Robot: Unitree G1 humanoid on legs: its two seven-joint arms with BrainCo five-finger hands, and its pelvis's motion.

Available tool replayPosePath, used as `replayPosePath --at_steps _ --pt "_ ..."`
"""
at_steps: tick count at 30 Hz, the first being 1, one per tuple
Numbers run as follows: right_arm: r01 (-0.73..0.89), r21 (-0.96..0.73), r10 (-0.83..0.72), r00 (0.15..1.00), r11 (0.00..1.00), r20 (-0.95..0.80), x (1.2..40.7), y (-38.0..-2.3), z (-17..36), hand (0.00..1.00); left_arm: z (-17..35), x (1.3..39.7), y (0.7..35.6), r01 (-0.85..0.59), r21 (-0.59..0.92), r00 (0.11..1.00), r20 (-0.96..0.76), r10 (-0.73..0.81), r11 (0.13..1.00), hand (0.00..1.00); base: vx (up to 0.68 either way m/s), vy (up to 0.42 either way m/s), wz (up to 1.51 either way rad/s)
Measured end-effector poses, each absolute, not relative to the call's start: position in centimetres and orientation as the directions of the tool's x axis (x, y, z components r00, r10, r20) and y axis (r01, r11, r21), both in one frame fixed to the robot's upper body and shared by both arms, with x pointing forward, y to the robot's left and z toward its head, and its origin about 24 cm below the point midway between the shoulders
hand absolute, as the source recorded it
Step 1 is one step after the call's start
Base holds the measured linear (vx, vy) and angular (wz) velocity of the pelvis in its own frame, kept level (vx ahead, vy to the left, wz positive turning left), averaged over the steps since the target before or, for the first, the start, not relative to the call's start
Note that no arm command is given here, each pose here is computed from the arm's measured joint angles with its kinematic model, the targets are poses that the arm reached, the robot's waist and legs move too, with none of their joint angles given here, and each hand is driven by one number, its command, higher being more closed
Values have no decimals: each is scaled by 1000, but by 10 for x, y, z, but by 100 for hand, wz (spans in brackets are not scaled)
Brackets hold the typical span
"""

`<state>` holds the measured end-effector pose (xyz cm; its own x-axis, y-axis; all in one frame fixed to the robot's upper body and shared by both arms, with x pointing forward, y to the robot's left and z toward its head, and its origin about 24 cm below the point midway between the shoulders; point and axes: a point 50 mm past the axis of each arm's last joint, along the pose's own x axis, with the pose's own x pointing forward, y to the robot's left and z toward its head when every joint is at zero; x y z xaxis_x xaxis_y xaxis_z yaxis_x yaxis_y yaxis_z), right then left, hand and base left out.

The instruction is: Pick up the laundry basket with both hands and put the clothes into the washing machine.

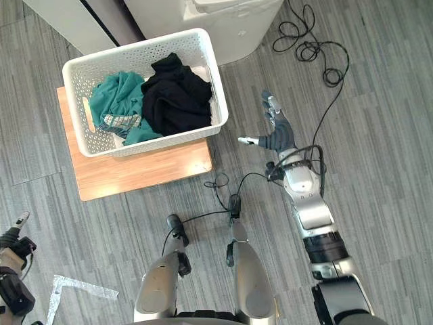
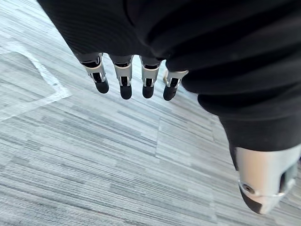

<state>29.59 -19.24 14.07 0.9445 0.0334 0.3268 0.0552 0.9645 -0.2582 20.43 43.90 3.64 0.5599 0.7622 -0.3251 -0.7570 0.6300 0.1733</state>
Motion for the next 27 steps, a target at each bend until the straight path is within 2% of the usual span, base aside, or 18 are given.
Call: replayPosePath --at_steps 3,6,13,20,27 --pt "93 -214 -29 958 972 286 287 -202 124 0 44 212 415 -710 199 647 -192 738 675 0 15 76 17" --pt "124 -209 -58 952 970 300 285 -210 126 0 37 214 390 -677 169 698 -162 697 717 0 2 74 11" --pt "126 -250 -48 954 960 295 288 -217 129 0 27 214 376 -654 179 712 -181 678 735 0 -9 53 4" --pt "126 -376 -27 966 918 257 351 -218 162 0 27 244 347 -531 217 802 -183 568 819 0 0 55 11" --pt "170 -361 -80 965 917 251 396 -212 209 0 64 282 332 -495 168 860 -49 509 853 0 11 57 9"
